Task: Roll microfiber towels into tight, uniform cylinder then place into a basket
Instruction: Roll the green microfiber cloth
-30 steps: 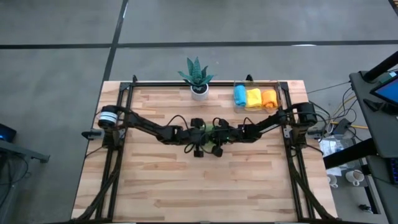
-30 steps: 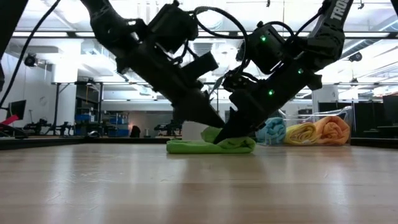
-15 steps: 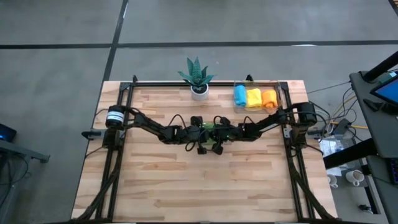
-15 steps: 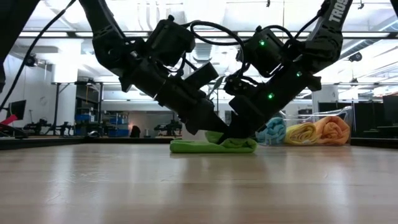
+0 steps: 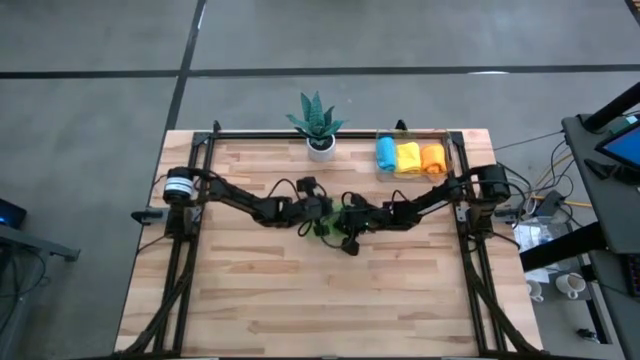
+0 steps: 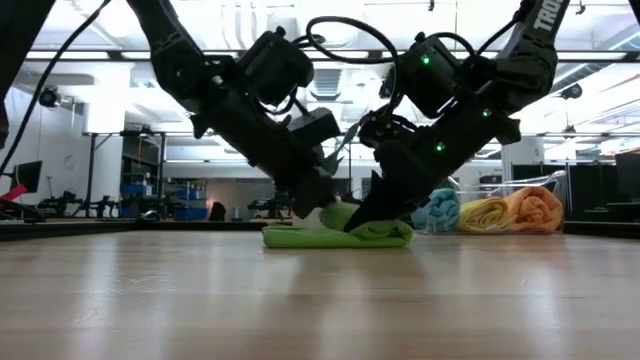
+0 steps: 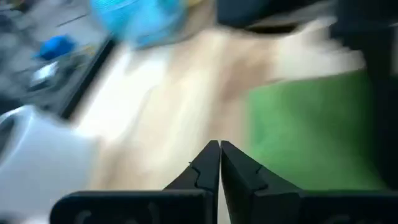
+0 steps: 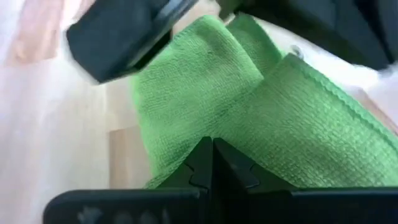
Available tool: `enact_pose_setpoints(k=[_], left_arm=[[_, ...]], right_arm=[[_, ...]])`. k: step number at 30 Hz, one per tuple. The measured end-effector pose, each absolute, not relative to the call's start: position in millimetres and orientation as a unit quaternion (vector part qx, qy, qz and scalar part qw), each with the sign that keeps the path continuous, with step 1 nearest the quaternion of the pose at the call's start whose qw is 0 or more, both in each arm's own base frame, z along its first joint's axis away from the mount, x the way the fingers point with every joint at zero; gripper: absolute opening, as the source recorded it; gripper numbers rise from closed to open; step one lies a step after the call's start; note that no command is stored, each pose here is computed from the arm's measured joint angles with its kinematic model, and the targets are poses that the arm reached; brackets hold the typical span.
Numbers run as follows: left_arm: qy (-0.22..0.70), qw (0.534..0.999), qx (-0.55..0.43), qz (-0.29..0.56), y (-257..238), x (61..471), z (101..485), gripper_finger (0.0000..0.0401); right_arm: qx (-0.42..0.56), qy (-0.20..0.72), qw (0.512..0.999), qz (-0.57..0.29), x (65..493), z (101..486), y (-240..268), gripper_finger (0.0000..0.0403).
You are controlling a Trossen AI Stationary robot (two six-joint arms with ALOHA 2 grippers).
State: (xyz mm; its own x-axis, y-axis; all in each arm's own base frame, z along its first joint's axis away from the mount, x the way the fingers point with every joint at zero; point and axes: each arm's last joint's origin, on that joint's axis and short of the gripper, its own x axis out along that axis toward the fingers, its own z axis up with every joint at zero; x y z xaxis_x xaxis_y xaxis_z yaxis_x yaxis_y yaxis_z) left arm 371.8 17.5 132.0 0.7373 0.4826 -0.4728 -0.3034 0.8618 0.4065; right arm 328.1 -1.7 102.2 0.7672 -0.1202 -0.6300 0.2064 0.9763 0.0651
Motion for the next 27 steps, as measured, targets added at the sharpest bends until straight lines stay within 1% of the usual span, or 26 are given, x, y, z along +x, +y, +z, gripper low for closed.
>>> enact_pose_setpoints(k=[2, 4, 8, 10, 12, 19, 22, 24, 27], left_arm=[[0.314, 0.907, 0.157, 0.233, 20.0, 367.4, 132.5, 0.0], [0.331, 0.902, 0.156, 0.228, 21.5, 364.2, 131.6, 0.0], [0.328, 0.914, 0.141, 0.192, 21.0, 362.0, 128.5, 0.0], [0.302, 0.929, 0.128, 0.169, 19.5, 362.3, 129.4, 0.0], [0.274, 0.939, 0.123, 0.167, 18.7, 360.3, 130.7, 0.0], [0.207, 0.947, 0.115, 0.217, 27.6, 341.0, 128.0, 0.0], [0.167, 0.955, 0.108, 0.22, 28.1, 333.9, 128.0, 0.0], [0.144, 0.964, 0.107, 0.195, 26.6, 330.9, 128.5, 0.0], [0.099, 0.982, 0.092, 0.129, 22.0, 328.9, 132.1, 0.0]], right_arm=[[0.065, 0.331, 0.937, -0.088, 327.9, 102.0, -1.7, 0.0008], [0.062, 0.33, 0.937, -0.094, 327.8, 102.0, -2.4, 0.0008], [0.06, 0.331, 0.937, -0.096, 327.6, 101.8, -2.1, 0.0008], [0.06, 0.332, 0.937, -0.096, 327.3, 101.6, -2.2, 0.0008], [0.06, 0.332, 0.936, -0.097, 327.3, 101.5, -2.4, 0.0008], [0.059, 0.332, 0.936, -0.099, 327.2, 101.5, -2.6, 0.0008], [0.059, 0.331, 0.936, -0.1, 327.2, 101.5, -2.7, 0.0008], [0.057, 0.332, 0.936, -0.1, 327.2, 101.4, -2.7, 0.0008], [0.056, 0.331, 0.937, -0.1, 327.1, 101.4, -3.0, 0.0008]])
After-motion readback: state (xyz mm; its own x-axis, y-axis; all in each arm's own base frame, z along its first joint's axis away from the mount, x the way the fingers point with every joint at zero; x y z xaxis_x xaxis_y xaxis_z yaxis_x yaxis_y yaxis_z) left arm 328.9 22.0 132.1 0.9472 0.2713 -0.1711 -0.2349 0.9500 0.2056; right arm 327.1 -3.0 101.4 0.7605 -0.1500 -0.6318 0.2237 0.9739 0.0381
